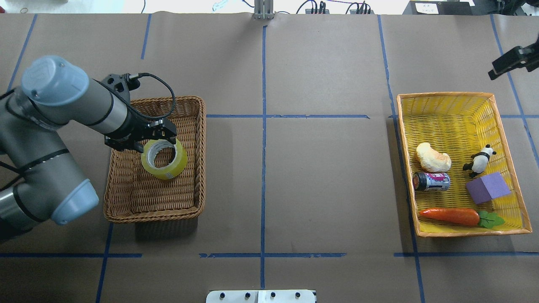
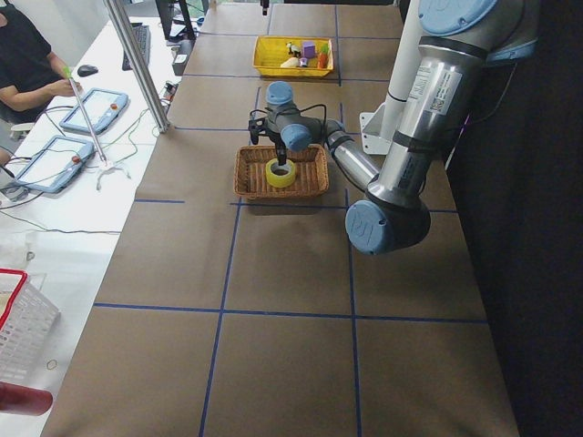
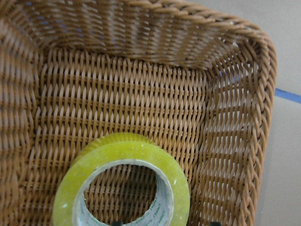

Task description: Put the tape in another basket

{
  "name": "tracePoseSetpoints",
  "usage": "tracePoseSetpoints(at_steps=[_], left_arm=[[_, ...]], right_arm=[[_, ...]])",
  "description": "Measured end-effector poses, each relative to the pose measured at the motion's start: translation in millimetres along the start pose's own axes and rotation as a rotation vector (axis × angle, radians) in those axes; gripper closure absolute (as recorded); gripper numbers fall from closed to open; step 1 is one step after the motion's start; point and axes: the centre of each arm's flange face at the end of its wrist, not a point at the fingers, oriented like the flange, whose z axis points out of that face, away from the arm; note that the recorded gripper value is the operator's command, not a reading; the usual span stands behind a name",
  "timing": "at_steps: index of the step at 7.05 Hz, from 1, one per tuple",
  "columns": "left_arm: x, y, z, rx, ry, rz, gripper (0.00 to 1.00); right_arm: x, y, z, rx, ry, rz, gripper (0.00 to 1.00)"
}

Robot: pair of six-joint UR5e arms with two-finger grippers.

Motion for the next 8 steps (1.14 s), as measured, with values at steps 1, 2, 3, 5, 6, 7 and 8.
tracePoseSetpoints(at_steps=[1,2,3,5,6,7,8], left_arm=[[-12,-16,-35,-0.012,-0.02,0.033,0.0],[-32,-32,-65,-0.018,-0.031,0.067,0.0],[-65,-47,-88,-0.02,-0.041,0.094,0.0],[-137,-74,-121,-0.015,-0.048,0.143,0.0],[-178,-84,-133,-0.007,-0.062,0.175,0.0],[-221,-91,-141,-0.002,-0.083,0.196,0.0],[-264,-95,-149,0.003,-0.104,0.205,0.0]], right_arm=[[30,20,4,-0.017,0.012,-0.02,0.0],[63,48,11,-0.044,0.01,-0.016,0.0],[99,84,17,-0.071,-0.005,0.015,0.0],[155,142,22,-0.095,-0.052,0.058,0.0],[179,161,21,-0.088,-0.081,0.068,0.0],[195,171,20,-0.077,-0.108,0.073,0.0],[204,174,21,-0.071,-0.129,0.08,0.0]])
